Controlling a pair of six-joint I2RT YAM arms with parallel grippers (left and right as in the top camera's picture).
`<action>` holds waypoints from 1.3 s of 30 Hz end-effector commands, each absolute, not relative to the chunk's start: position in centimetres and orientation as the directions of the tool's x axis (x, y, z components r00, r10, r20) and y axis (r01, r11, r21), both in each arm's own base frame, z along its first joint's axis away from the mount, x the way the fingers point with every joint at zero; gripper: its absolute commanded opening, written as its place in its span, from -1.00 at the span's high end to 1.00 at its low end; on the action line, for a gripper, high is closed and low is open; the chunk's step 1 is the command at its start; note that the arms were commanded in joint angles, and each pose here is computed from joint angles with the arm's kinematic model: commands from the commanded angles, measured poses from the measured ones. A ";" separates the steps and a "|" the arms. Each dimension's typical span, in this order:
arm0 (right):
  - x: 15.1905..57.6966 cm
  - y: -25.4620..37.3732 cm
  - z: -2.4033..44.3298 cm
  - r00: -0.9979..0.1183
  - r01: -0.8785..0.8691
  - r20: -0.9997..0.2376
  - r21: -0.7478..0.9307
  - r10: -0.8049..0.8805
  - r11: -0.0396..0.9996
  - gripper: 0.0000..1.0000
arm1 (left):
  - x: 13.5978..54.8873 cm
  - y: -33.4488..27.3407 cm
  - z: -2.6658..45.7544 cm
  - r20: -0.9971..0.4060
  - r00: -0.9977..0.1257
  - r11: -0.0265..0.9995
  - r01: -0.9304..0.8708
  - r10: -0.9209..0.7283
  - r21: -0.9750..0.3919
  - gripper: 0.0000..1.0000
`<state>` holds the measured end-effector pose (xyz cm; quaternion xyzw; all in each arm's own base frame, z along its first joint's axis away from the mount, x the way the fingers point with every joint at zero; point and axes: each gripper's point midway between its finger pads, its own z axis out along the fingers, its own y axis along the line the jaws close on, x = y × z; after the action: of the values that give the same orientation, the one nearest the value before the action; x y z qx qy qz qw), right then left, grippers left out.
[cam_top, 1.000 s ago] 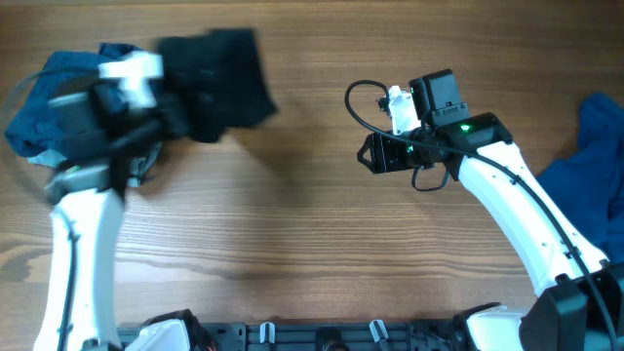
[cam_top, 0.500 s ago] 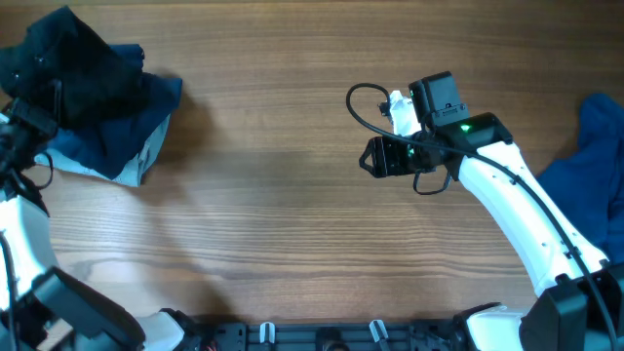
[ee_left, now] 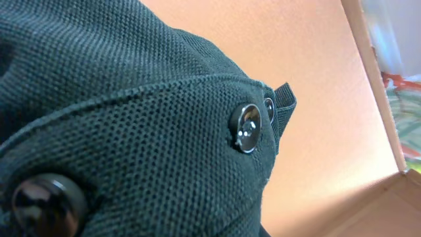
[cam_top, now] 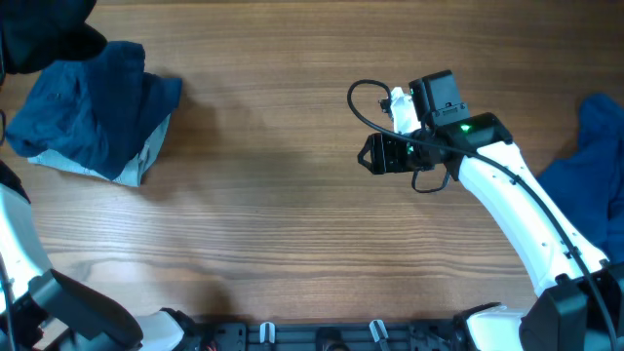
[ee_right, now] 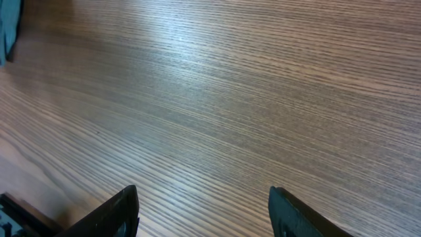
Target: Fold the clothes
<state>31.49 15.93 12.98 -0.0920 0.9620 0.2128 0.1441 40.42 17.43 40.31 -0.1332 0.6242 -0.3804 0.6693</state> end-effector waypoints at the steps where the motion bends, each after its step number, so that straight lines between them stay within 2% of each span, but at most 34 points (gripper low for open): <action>1: 31.4 15.7 12.7 -0.952 -0.200 -0.293 0.381 -0.087 0.902 -0.27 | 43.0 18.2 39.2 -0.783 -0.008 0.740 0.320 -0.622 -0.591 0.92; 6: 30.5 16.6 12.9 -0.962 -0.200 -0.258 0.439 -0.090 0.876 -0.25 | 46.8 20.6 32.7 -0.717 -0.064 0.688 0.233 -0.694 -0.687 0.92; 8: 30.1 16.4 12.7 -0.967 -0.192 -0.239 0.436 -0.093 0.879 -0.24 | 46.9 19.7 30.4 -0.702 -0.165 0.654 0.268 -0.692 -0.708 0.92; 13: 30.4 16.5 12.9 -0.963 -0.198 -0.253 0.437 -0.092 0.877 -0.24 | 43.8 16.8 29.7 -0.651 -0.392 0.538 0.368 -0.650 -0.758 0.92; 19: 31.4 16.9 13.3 -0.948 -0.225 -0.304 0.439 -0.092 0.870 -0.25 | 38.9 19.6 28.9 -0.513 -0.518 0.408 0.312 -0.684 -0.858 0.92; 26: 31.9 17.0 13.5 -0.941 -0.234 -0.325 0.440 -0.090 0.867 -0.26 | 36.4 22.4 24.4 -0.383 -0.479 0.336 0.185 -0.790 -0.924 0.92; 29: 31.7 17.0 13.5 -0.944 -0.231 -0.316 0.444 -0.090 0.866 -0.25 | 36.3 22.3 19.5 -0.223 -0.444 0.239 0.021 -0.868 -0.971 0.92; 32: 31.7 17.0 13.4 -0.945 -0.231 -0.315 0.444 -0.091 0.866 -0.25 | 35.5 22.5 14.5 -0.149 -0.393 0.235 -0.180 -0.907 -0.955 0.91; 35: 31.6 17.0 13.4 -0.945 -0.231 -0.313 0.443 -0.092 0.866 -0.25 | 34.4 22.3 11.1 -0.143 -0.384 0.279 -0.328 -0.912 -0.903 0.47; 36: 31.6 17.0 13.4 -0.945 -0.232 -0.314 0.443 -0.092 0.866 -0.25 | 34.3 22.2 10.9 -0.132 -0.382 0.275 -0.348 -0.914 -0.896 0.10; 37: 31.7 17.0 13.4 -0.944 -0.232 -0.316 0.443 -0.092 0.866 -0.25 | 34.2 22.0 10.7 -0.119 -0.380 0.268 -0.369 -0.917 -0.890 -0.17; 39: 31.7 17.0 13.4 -0.944 -0.233 -0.316 0.443 -0.093 0.866 -0.25 | 33.3 22.0 10.1 -0.095 -0.356 0.259 -0.449 -0.930 -0.855 -0.44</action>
<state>31.71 16.65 13.42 -0.0835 0.9571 0.2353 0.1469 34.12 21.53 11.70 -0.4551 0.6872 -0.4677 0.3191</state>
